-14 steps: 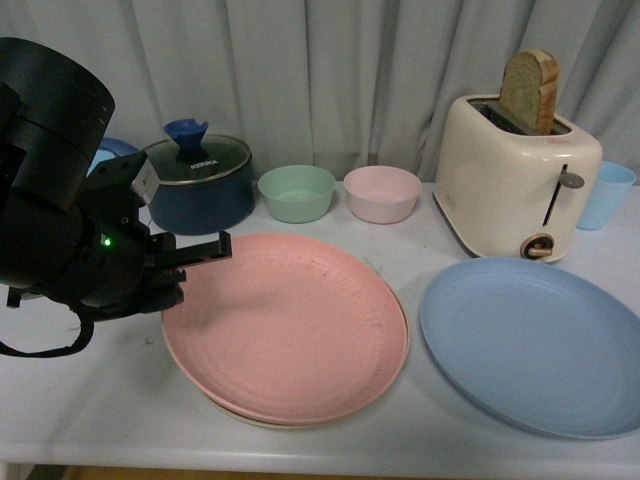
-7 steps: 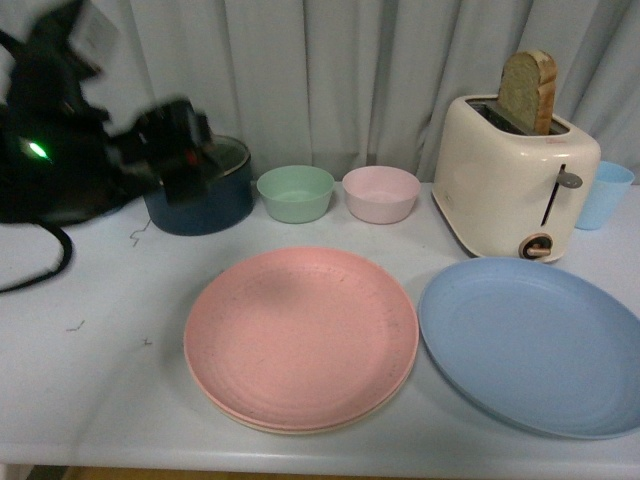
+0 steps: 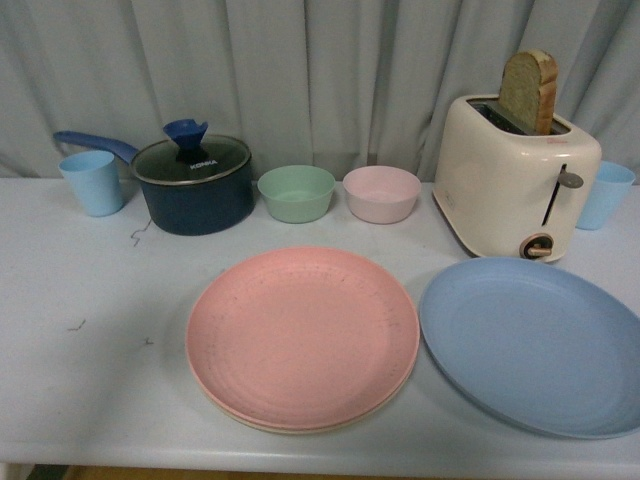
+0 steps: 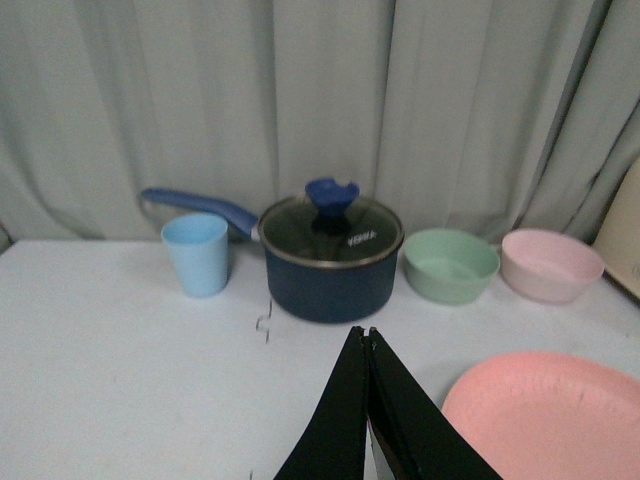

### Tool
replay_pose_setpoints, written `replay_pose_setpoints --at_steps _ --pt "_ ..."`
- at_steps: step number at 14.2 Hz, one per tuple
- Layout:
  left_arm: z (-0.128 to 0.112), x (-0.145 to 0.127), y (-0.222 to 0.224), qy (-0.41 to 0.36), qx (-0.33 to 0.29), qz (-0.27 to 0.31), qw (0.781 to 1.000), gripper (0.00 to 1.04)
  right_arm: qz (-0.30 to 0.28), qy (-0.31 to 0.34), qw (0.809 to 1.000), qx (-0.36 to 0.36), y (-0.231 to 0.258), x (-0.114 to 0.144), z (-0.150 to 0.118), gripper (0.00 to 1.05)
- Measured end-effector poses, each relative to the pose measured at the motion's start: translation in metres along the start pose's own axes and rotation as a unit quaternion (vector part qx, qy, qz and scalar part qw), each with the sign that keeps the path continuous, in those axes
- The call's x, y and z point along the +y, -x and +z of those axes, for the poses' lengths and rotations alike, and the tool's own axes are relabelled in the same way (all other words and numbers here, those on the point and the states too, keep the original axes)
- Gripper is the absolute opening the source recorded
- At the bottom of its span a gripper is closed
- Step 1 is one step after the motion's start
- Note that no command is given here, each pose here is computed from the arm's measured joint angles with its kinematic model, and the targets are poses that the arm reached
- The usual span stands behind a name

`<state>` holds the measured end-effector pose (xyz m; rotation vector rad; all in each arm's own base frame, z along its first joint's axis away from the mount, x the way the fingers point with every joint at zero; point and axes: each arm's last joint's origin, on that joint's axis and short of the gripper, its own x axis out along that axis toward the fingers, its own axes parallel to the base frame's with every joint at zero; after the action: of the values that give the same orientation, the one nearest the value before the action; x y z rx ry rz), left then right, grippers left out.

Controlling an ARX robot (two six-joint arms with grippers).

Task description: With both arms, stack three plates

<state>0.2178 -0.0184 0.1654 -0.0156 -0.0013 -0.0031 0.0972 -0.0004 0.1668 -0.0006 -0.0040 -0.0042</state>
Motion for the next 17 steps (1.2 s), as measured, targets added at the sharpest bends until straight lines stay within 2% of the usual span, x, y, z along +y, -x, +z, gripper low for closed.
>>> replay_pose_setpoints --at_steps 1,3,4,10,17 --pt "-0.008 0.004 0.011 -0.002 0.020 0.003 1.000 0.02 0.000 0.000 1.000 0.000 0.000 0.000 0.000 0.98" --pt "-0.001 0.013 0.030 -0.001 0.003 -0.007 1.000 0.02 0.000 0.000 1.000 0.000 0.000 0.000 0.000 0.98" --pt "-0.003 0.019 0.039 0.000 0.010 0.008 1.000 0.02 0.000 0.000 1.000 0.000 0.000 0.000 0.000 0.98" --pt "-0.002 0.018 0.074 -0.001 0.007 0.002 1.000 0.02 0.000 0.000 1.000 0.000 0.000 0.000 0.000 0.98" --pt "0.005 0.018 0.096 -0.001 -0.004 0.002 1.000 0.02 0.000 0.000 1.000 0.000 0.000 0.000 0.000 0.98"
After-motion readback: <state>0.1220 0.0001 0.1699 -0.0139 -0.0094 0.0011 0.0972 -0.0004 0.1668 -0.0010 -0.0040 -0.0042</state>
